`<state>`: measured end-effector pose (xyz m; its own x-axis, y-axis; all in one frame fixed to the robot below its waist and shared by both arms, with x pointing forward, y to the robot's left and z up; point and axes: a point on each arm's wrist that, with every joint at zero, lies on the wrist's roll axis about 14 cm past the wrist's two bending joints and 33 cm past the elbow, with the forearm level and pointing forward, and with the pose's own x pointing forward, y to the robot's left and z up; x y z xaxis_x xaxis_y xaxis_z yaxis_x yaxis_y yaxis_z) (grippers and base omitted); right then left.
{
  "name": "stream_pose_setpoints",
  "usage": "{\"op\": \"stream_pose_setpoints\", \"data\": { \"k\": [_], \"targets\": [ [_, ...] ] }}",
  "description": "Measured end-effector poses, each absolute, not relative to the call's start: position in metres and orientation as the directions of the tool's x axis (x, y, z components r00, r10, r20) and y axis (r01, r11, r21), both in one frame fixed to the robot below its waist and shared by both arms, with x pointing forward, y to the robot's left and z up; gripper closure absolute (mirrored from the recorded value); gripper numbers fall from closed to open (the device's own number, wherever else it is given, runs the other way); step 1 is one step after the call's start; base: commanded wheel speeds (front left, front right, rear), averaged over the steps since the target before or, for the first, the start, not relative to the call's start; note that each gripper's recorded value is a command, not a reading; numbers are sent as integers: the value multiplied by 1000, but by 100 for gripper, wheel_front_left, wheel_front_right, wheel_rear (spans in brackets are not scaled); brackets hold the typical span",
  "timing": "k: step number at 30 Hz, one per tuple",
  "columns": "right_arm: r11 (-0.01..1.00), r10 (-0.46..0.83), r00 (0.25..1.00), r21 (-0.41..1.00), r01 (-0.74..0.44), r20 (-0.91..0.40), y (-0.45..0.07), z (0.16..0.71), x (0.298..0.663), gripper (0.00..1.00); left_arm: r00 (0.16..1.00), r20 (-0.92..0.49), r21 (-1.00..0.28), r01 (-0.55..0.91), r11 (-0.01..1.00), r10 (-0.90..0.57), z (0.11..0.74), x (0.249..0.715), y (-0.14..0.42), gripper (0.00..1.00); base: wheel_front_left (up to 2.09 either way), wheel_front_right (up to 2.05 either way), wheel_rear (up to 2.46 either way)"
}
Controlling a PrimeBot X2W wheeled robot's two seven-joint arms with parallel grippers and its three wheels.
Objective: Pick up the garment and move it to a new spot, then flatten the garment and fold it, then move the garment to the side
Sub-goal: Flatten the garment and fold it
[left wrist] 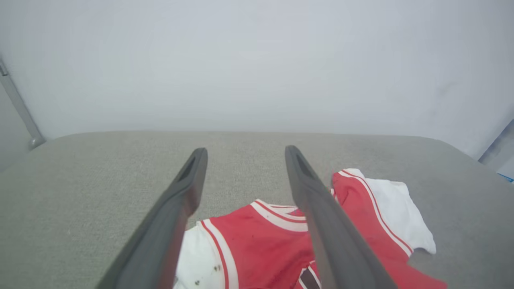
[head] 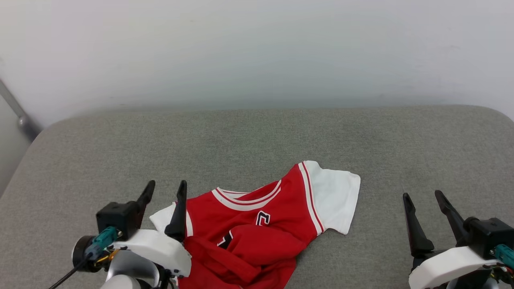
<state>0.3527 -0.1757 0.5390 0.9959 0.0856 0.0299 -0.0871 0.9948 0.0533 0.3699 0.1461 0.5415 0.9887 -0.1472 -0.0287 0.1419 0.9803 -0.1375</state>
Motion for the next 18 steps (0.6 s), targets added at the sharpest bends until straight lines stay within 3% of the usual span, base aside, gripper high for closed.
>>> {"op": "stream_pose_setpoints", "data": {
  "k": [5, 15, 18],
  "targets": [
    [996, 82, 996, 44, -83, 31, -177, 540, 351, 0, 991, 111, -143, 84, 986, -68, 562, 368, 166, 0, 0, 0, 0],
    [995, 88, 995, 38, -89, 37, -175, 544, 351, 0, 995, 83, -139, -38, 990, 50, 542, 350, 200, 0, 0, 0, 0],
    [995, 94, 995, 37, -95, 35, -174, 544, 353, 0, 999, 12, -135, -45, 990, 47, 529, 350, 207, 0, 0, 0, 0]
  ]
}}
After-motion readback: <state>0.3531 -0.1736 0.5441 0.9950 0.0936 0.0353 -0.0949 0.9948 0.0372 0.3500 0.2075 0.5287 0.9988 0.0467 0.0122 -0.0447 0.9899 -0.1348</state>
